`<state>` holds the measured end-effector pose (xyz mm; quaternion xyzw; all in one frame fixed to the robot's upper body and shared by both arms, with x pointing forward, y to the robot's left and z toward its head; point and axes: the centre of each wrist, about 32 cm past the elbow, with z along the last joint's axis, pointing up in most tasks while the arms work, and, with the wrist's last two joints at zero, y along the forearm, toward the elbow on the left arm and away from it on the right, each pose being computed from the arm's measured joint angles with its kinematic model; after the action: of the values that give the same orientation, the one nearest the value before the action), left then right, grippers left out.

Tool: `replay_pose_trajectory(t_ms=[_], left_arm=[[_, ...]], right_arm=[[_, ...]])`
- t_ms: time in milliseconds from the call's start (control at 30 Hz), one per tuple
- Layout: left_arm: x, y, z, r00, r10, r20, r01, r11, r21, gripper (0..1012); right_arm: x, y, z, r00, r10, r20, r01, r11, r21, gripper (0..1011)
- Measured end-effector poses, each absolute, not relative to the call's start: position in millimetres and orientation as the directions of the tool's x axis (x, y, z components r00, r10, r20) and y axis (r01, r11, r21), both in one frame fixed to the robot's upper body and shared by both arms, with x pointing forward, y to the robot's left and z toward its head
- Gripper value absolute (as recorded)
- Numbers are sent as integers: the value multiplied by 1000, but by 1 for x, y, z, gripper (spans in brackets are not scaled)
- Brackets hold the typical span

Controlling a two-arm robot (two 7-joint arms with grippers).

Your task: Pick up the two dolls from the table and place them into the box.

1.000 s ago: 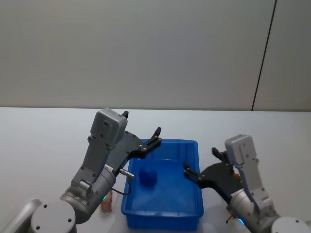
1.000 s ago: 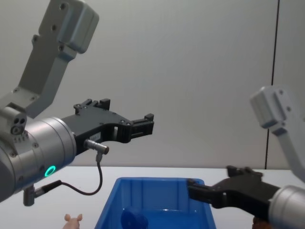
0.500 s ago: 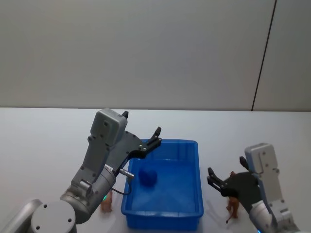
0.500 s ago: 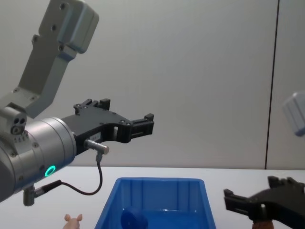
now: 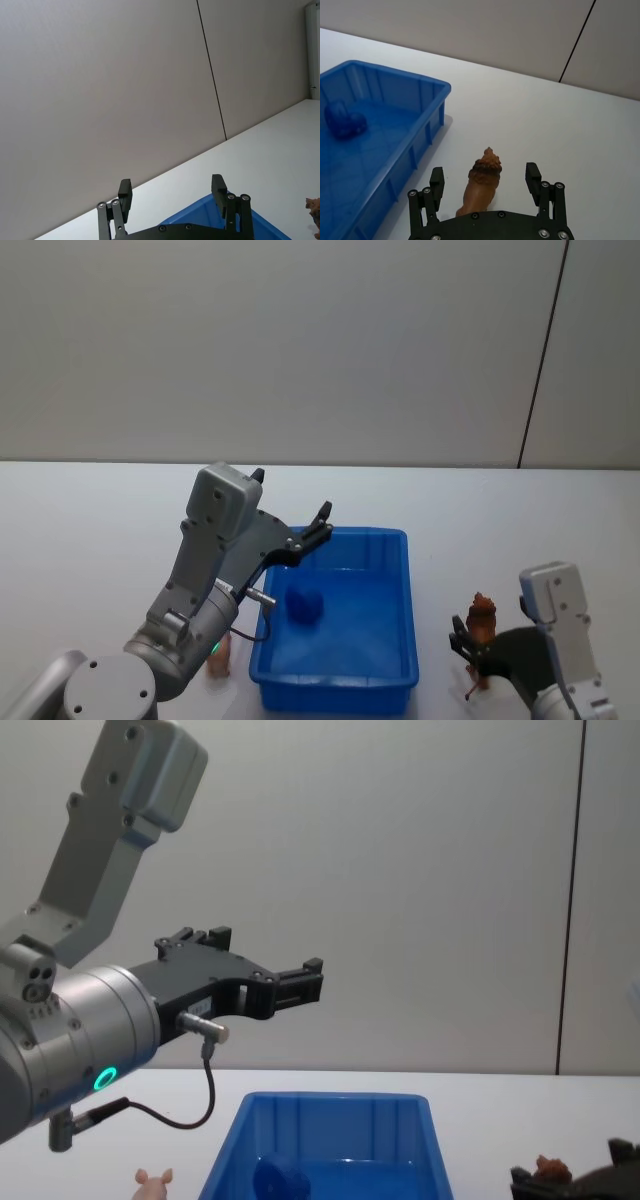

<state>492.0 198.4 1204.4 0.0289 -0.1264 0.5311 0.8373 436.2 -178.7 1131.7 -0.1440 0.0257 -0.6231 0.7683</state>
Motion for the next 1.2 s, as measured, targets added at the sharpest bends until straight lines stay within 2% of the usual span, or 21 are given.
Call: replay_pose_trajectory(t_ms=[467,1067,1200], left_arm=[[492,198,1204,404,882,242,-897,434,-86,1001],[492,198,1204,404,882,242,-897,434,-86,1001],[492,198,1204,404,882,242,-897,434,-86,1001]], right_arm=[[430,-174,1114,189,-975,115,938,145,-314,1001],[435,-163,1099,178,-981,76,938,146,-314,1001],[438,-161,1097,172,-983,71,939,142,-312,949]])
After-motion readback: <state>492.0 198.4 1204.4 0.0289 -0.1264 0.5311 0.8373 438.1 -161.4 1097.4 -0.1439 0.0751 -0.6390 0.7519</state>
